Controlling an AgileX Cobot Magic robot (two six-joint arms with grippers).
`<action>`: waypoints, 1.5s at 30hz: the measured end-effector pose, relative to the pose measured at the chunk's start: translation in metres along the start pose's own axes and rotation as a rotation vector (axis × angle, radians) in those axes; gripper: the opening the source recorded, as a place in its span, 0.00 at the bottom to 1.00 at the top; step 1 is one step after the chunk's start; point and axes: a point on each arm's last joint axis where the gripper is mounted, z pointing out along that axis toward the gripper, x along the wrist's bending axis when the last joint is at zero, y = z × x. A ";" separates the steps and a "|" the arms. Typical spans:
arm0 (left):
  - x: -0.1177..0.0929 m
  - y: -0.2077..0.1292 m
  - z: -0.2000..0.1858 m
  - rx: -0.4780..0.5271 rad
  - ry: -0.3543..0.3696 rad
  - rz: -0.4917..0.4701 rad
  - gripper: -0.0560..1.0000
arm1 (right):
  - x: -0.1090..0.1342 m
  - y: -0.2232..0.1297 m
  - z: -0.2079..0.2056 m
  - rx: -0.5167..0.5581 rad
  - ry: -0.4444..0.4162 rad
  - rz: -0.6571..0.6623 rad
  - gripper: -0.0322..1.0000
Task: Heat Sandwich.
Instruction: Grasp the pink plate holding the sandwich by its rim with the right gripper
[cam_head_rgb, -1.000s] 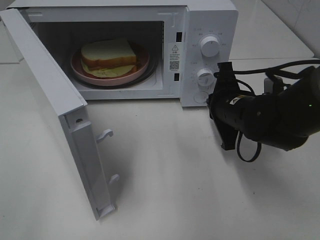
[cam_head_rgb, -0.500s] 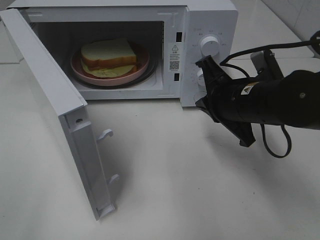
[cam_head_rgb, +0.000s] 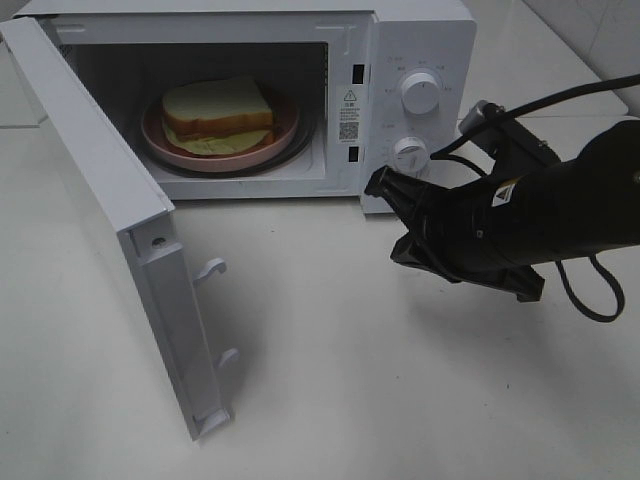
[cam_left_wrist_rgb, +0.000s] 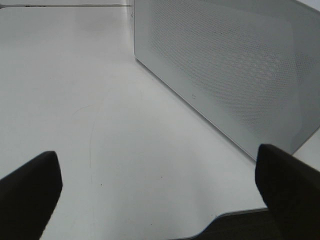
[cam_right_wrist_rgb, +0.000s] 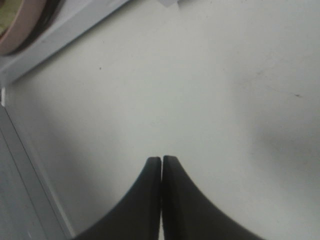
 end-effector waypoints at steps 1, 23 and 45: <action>0.000 0.000 0.000 0.000 0.000 0.000 0.98 | 0.000 -0.001 -0.001 0.016 -0.007 -0.031 0.03; 0.000 0.000 0.000 0.000 0.000 0.000 0.98 | -0.004 -0.017 -0.017 0.318 -0.069 -0.624 0.04; 0.000 0.000 0.000 0.000 0.000 0.000 0.98 | 0.020 0.014 -0.038 0.513 -0.039 -1.673 0.09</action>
